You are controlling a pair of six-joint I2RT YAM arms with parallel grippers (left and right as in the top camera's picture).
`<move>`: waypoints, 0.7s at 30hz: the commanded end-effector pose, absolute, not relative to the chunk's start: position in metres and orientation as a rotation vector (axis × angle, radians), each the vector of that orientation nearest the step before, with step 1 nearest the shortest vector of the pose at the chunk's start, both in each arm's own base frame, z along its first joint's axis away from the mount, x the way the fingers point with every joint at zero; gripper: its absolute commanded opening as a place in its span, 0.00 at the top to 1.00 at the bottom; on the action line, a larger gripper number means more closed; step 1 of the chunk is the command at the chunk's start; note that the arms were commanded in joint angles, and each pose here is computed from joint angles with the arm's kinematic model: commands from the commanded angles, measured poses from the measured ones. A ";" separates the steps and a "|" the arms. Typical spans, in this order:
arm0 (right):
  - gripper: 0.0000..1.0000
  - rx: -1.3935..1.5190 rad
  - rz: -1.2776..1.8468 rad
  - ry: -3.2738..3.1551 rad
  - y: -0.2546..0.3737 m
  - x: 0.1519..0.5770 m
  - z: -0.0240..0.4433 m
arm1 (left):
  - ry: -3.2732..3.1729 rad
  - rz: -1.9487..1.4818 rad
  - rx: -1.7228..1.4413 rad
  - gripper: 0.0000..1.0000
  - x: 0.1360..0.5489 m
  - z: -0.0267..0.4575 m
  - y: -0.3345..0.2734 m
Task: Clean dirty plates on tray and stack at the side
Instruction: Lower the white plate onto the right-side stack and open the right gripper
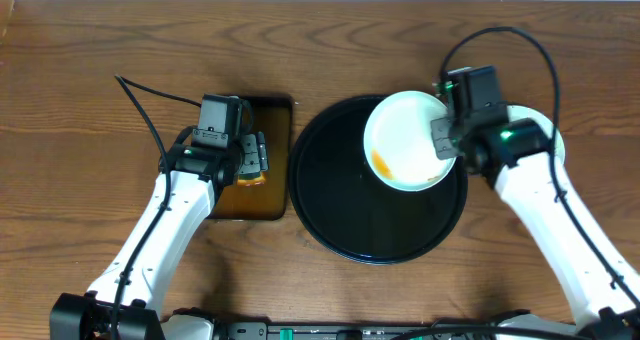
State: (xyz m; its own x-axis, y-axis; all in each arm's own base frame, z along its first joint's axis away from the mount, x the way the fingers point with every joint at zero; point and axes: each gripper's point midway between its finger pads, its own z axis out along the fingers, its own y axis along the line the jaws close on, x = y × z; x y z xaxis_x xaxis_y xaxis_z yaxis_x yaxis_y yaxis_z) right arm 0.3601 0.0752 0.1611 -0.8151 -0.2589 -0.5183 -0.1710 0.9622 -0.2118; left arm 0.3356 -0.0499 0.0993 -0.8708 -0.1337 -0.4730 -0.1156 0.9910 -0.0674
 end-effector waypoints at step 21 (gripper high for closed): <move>0.99 -0.476 -0.885 1.986 0.132 0.354 0.255 | 2.654 -0.046 -0.187 0.21 0.334 0.094 -0.050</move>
State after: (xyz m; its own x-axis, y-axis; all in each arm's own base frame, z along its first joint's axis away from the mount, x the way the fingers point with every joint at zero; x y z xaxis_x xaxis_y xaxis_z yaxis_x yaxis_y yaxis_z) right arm 0.3541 0.1439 0.2418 -0.5306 -0.6161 -0.5822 -0.0549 0.7104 -0.7017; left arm 0.3356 -0.0499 0.0993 -0.8708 -0.1337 -0.4730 -0.1156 0.9910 -0.0674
